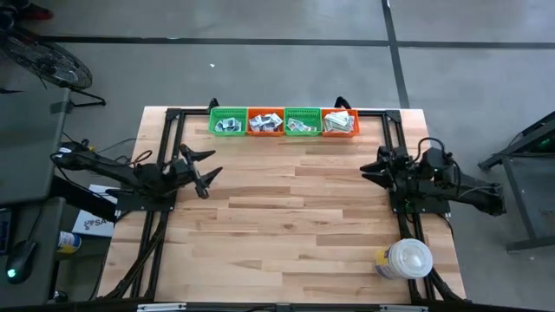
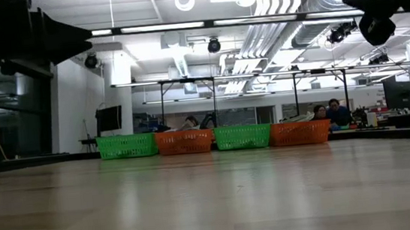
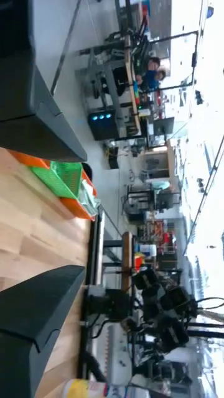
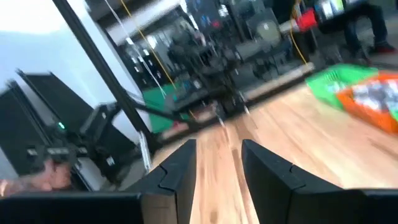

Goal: Pick & Place First Aid Supplies
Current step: Return to Home Position

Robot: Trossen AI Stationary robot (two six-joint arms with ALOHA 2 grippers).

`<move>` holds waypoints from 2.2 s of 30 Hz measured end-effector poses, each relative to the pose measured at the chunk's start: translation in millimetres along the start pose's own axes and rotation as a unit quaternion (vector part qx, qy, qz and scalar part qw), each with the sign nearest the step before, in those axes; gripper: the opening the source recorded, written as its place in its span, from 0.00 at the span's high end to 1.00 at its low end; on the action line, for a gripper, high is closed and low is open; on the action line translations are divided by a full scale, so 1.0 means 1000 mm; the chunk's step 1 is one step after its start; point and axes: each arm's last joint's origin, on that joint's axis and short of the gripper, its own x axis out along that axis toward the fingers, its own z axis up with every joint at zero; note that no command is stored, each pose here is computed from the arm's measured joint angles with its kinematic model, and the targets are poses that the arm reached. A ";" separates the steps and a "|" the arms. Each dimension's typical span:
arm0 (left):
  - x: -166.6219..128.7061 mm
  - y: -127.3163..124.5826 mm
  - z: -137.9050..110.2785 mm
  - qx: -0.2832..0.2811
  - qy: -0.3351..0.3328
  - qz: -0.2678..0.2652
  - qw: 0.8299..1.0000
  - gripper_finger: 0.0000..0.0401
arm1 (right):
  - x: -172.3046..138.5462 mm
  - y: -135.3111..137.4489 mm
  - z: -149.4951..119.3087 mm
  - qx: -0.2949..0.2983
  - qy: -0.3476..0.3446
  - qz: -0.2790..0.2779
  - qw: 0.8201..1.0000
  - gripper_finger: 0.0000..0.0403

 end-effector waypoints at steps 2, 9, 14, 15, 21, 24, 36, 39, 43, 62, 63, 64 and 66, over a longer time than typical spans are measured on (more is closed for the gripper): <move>-0.005 0.002 0.001 -0.001 0.003 -0.006 1.000 0.30 | 0.000 -0.002 -0.003 0.001 0.015 -0.011 1.000 0.70; -0.019 0.015 0.003 -0.015 -0.006 0.000 1.000 0.30 | 0.007 -0.009 -0.011 -0.017 -0.029 -0.003 0.999 0.70; -0.023 0.020 0.009 -0.004 -0.033 0.008 0.999 0.30 | 0.016 -0.022 -0.035 -0.017 -0.083 0.063 0.994 0.70; -0.023 0.020 0.008 0.002 -0.029 0.007 1.000 0.30 | 0.016 -0.021 -0.033 -0.021 -0.085 0.064 0.994 0.70; -0.022 0.019 0.004 0.007 -0.018 0.001 1.000 0.30 | 0.017 -0.025 -0.035 -0.054 -0.083 0.029 0.995 0.70; -0.023 0.019 0.004 0.008 -0.015 0.008 1.000 0.30 | 0.018 -0.030 -0.041 -0.043 -0.055 0.008 0.998 0.70; -0.023 0.017 -0.006 0.059 0.028 0.001 0.998 0.30 | 0.018 -0.033 -0.043 -0.038 -0.058 -0.030 0.997 0.70; -0.023 0.016 -0.015 0.095 0.063 -0.015 0.993 0.30 | 0.018 -0.033 -0.042 -0.026 -0.064 -0.040 0.997 0.70; -0.022 0.015 -0.012 0.099 0.068 -0.025 0.992 0.30 | 0.018 -0.035 -0.042 -0.021 -0.079 -0.071 0.994 0.70; -0.022 0.015 -0.011 0.097 0.065 -0.026 0.993 0.30 | 0.018 -0.035 -0.042 -0.019 -0.075 -0.069 0.995 0.70; -0.022 0.015 -0.011 0.097 0.065 -0.026 0.993 0.30 | 0.018 -0.035 -0.042 -0.019 -0.075 -0.069 0.995 0.70; -0.022 0.015 -0.011 0.097 0.065 -0.026 0.993 0.30 | 0.018 -0.035 -0.042 -0.019 -0.075 -0.069 0.995 0.70; -0.022 0.015 -0.011 0.097 0.065 -0.026 0.993 0.30 | 0.018 -0.035 -0.042 -0.019 -0.075 -0.069 0.995 0.70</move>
